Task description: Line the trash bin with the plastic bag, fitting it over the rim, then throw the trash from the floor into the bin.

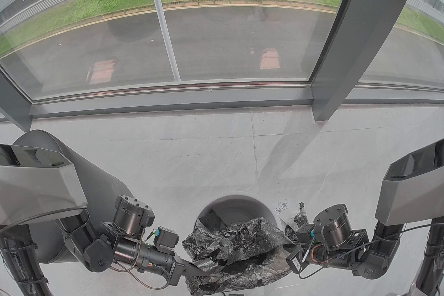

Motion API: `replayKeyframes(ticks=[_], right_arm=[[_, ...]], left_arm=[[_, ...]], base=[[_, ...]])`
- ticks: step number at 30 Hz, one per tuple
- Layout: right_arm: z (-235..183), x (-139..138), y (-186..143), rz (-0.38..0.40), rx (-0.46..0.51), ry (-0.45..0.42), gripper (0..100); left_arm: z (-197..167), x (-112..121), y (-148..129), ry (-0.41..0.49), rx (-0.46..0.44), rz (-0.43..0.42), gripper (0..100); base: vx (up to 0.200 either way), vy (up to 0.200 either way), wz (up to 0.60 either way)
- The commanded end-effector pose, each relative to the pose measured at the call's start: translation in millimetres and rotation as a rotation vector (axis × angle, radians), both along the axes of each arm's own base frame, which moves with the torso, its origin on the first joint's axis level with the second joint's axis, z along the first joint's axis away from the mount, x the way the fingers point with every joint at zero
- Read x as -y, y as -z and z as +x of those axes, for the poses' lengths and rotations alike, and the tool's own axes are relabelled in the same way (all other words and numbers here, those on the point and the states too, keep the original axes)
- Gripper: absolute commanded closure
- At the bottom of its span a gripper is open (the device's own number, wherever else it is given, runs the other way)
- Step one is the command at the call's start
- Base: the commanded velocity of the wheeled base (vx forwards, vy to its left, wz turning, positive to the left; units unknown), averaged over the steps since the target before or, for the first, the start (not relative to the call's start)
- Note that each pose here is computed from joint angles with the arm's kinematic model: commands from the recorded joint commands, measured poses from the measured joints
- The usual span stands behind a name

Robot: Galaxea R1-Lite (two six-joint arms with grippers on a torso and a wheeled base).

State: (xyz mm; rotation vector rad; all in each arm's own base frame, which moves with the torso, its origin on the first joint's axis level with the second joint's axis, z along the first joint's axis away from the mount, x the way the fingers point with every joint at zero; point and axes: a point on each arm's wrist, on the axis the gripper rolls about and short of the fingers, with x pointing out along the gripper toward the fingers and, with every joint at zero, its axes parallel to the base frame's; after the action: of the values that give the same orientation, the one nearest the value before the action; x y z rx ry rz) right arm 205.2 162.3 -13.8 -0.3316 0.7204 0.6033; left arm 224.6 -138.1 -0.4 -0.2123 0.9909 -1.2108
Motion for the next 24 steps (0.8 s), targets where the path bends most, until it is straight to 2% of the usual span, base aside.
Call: replayKeyframes(ticks=[1,8,9,16,19,24], right_arm=[[-6,1,15,-0.036,-0.03,0.003,100],[-10,4,15,-0.029,-0.02,0.001,100],[-11,4,15,-0.029,-0.02,0.001,0],[-16,9,4,-0.01,0.013,-0.002,0],[-18,9,-2,0.007,0.039,-0.005,0],[-15,-3,-8,0.007,0.109,-0.014,0]], left_arm=[[0,0,1,-0.001,-0.005,0.002,100],[1,-1,0,-0.005,0.0,0.0,100],[1,-1,0,-0.005,0.0,0.0,100],[-1,-2,-2,-0.012,0.052,-0.026,100],[-2,-3,-2,-0.026,0.043,-0.035,100],[0,-2,-3,-0.033,0.053,-0.045,100]], base=[[0.0,0.0,0.0],[0.0,0.0,0.0],[0.0,0.0,0.0],[0.0,0.0,0.0],[0.0,0.0,0.0],[0.0,0.0,0.0]])
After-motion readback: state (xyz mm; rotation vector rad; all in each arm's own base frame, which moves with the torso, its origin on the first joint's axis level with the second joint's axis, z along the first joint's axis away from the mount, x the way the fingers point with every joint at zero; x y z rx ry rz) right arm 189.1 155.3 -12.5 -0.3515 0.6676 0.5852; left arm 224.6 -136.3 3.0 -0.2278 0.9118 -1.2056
